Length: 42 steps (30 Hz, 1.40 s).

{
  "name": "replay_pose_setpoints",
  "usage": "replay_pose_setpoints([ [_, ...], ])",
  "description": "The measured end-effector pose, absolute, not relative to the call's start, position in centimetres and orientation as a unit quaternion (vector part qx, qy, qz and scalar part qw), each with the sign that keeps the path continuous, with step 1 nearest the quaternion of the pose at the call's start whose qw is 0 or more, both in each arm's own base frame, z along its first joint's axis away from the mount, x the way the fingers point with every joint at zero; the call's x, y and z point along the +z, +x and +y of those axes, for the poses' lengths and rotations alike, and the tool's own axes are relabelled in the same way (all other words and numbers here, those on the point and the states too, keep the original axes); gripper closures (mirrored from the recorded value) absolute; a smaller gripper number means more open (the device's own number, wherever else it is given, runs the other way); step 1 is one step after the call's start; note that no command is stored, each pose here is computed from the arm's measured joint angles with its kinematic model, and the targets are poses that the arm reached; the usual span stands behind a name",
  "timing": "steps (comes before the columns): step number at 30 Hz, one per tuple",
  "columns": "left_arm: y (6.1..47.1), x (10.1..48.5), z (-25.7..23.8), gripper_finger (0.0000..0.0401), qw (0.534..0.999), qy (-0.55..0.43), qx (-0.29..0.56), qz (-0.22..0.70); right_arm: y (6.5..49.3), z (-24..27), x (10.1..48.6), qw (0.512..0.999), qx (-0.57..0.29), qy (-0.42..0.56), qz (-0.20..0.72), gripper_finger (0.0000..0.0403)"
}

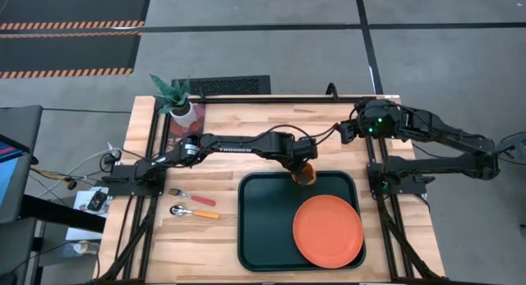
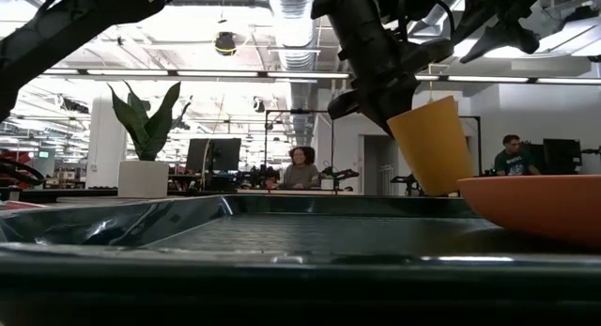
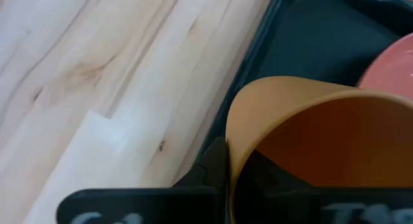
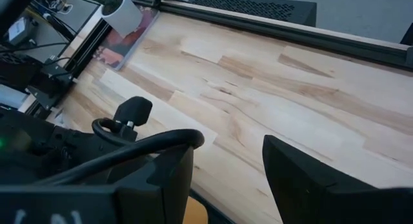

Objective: Pick and place plate/cup/fork/spoon on tray
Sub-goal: Put the yellow cup above the orange plate on the black tray

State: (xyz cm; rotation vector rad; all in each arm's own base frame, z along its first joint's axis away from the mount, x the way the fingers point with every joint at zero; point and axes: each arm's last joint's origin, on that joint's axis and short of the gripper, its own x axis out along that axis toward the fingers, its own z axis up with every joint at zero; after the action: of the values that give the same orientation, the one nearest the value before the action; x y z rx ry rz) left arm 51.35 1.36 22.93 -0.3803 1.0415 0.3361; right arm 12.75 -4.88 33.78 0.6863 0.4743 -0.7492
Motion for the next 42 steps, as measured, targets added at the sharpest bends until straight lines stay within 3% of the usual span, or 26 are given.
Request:
replay_pose_setpoints([
  [18,50.7,22.6,1.5,0.0401,0.808,-0.218,0.161,0.523,12.8,-5.0,33.7,0.845,-0.363,0.320,0.230,0.0194],
  [42,50.7,22.6,0.7,0.0401,0.812,-0.198,0.167,0.524,14.3,-5.4,32.9,0.836,-0.364,0.320,0.258,0.0194],
])
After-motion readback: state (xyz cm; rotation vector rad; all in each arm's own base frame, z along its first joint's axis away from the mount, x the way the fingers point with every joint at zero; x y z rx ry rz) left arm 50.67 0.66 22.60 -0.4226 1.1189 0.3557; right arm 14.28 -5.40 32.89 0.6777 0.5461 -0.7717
